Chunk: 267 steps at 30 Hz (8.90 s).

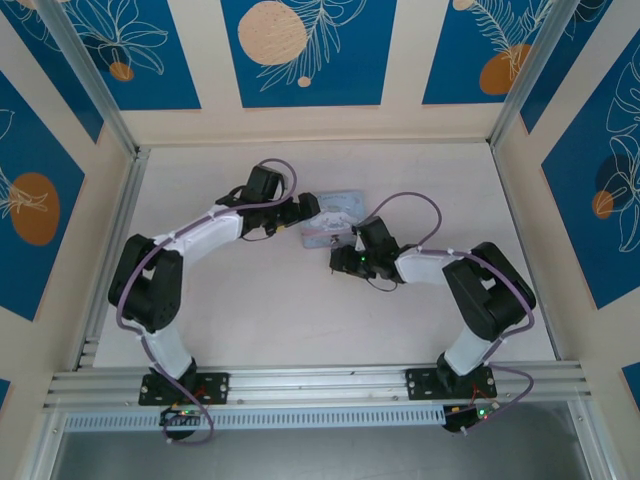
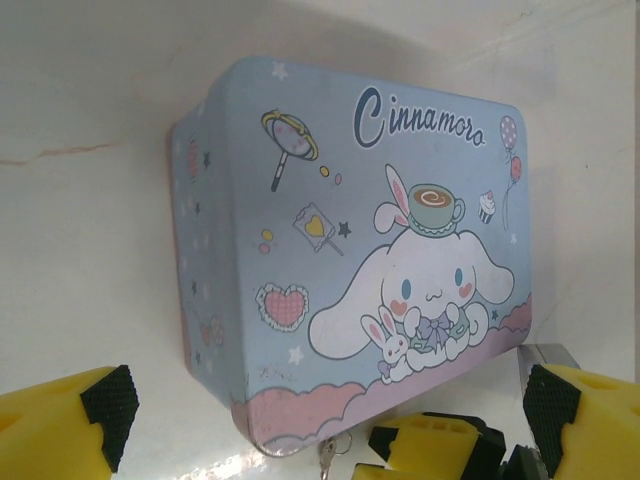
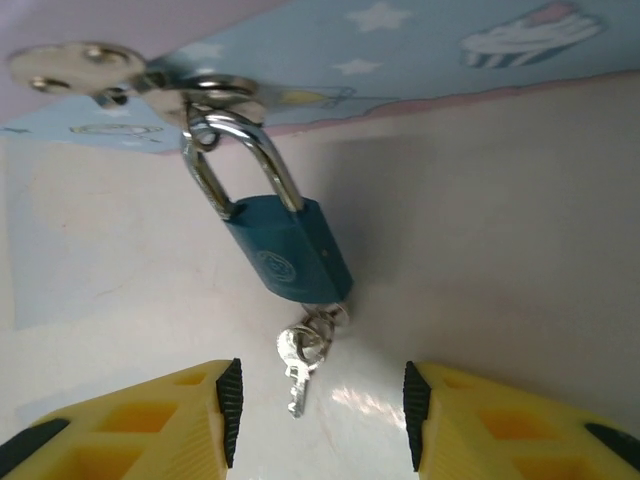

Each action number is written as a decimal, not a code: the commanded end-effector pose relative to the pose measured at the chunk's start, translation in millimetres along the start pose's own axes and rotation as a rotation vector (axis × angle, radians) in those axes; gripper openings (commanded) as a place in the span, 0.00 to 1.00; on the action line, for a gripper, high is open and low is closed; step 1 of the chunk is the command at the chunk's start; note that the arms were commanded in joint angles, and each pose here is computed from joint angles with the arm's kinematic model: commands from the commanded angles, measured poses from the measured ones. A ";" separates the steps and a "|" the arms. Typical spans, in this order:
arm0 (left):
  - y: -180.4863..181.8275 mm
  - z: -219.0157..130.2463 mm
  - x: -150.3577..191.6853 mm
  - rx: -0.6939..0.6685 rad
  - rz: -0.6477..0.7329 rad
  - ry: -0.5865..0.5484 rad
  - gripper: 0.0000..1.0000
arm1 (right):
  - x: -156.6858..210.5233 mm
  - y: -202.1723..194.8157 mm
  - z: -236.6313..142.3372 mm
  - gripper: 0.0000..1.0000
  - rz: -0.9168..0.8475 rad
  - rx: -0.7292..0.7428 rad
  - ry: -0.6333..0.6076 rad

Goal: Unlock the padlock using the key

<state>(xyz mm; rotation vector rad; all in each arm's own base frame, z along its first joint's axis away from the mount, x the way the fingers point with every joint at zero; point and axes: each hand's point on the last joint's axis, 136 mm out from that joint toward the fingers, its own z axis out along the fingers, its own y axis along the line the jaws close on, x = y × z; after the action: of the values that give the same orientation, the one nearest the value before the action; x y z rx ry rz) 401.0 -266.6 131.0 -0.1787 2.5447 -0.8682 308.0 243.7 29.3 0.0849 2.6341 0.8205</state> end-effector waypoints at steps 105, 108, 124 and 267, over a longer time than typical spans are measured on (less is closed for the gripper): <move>93.2 47.4 77.4 -0.348 0.083 0.222 0.91 | -115.9 -14.4 -23.8 0.00 0.363 -0.233 -0.165; 92.7 48.0 77.4 -0.346 0.082 0.222 0.91 | -112.0 -23.2 -30.8 0.00 0.343 -0.204 -0.159; 76.9 48.3 59.5 -0.334 0.113 0.210 0.91 | -47.1 -68.6 -37.7 0.00 0.333 -0.002 -0.039; -29.5 -42.2 35.0 -0.184 0.278 0.082 1.00 | 62.5 -92.8 -128.0 0.55 0.607 0.038 -0.144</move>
<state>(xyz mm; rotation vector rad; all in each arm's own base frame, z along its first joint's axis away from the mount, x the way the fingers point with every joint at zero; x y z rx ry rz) 360.3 -292.7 147.8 0.1423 2.6715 -0.5704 228.5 122.0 57.0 0.8884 2.4382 1.0101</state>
